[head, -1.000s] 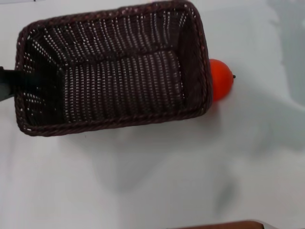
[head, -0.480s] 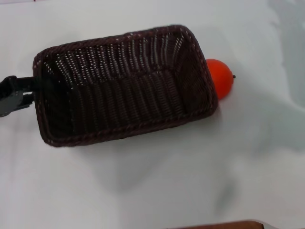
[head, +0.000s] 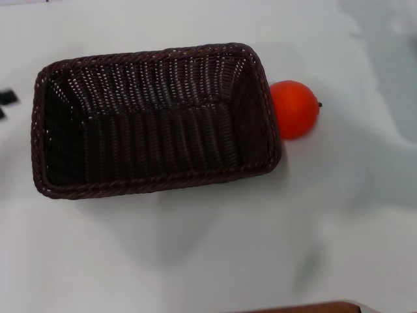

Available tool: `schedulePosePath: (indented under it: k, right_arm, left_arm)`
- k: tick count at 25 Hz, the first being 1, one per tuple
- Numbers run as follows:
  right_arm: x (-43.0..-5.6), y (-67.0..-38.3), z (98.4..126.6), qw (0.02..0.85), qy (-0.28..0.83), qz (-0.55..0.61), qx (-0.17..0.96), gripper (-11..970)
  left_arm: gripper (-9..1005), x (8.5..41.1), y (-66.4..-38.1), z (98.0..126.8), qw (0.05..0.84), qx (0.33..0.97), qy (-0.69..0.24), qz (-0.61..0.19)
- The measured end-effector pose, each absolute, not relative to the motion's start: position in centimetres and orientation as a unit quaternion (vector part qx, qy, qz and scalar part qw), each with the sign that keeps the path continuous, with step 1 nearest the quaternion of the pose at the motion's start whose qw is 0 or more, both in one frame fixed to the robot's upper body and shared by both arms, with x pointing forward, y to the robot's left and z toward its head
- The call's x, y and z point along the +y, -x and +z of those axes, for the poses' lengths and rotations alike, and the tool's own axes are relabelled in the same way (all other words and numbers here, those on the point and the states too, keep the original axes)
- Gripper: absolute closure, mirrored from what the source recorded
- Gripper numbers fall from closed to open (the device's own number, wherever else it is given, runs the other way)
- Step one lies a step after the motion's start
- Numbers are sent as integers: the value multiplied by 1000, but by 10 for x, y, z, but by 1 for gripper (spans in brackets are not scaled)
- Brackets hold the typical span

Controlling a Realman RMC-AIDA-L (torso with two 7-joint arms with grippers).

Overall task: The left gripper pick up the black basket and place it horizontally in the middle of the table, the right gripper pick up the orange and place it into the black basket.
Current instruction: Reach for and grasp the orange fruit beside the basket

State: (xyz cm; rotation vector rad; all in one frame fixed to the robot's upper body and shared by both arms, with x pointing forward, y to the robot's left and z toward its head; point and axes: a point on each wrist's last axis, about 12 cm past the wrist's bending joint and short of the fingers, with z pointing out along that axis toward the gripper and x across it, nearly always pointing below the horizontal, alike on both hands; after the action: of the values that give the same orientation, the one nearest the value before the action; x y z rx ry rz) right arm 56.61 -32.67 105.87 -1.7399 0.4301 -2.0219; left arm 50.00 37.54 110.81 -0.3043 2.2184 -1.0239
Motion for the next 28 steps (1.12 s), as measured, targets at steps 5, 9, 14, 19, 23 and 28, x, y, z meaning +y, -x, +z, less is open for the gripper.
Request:
schedulePosePath:
  k: [5, 9, 14, 19, 23, 28]
  right_arm:
    - [-328, -573, 1081, 287, 651, -702, 27, 240]
    - [-341, -579, 1107, 342, 671, -654, -68, 240]
    - [-349, -587, 1147, 369, 731, -529, -222, 240]
    - [-347, -592, 1187, 327, 793, -401, -321, 236]
    - [-340, -601, 1203, 244, 842, -318, -361, 232]
    - [-313, -611, 1203, 174, 867, -228, -407, 201]
  left_arm:
    - [426, 395, -491, 1127, 454, 792, 80, -400]
    - [402, 397, -486, 1137, 509, 755, 46, -410]
    - [341, 390, -480, 1141, 591, 694, -2, -411]
    - [232, 382, -483, 1139, 616, 662, -21, -427]
    - [146, 379, -485, 1137, 622, 648, -14, -439]
    - [85, 378, -485, 1136, 623, 646, -14, -440]
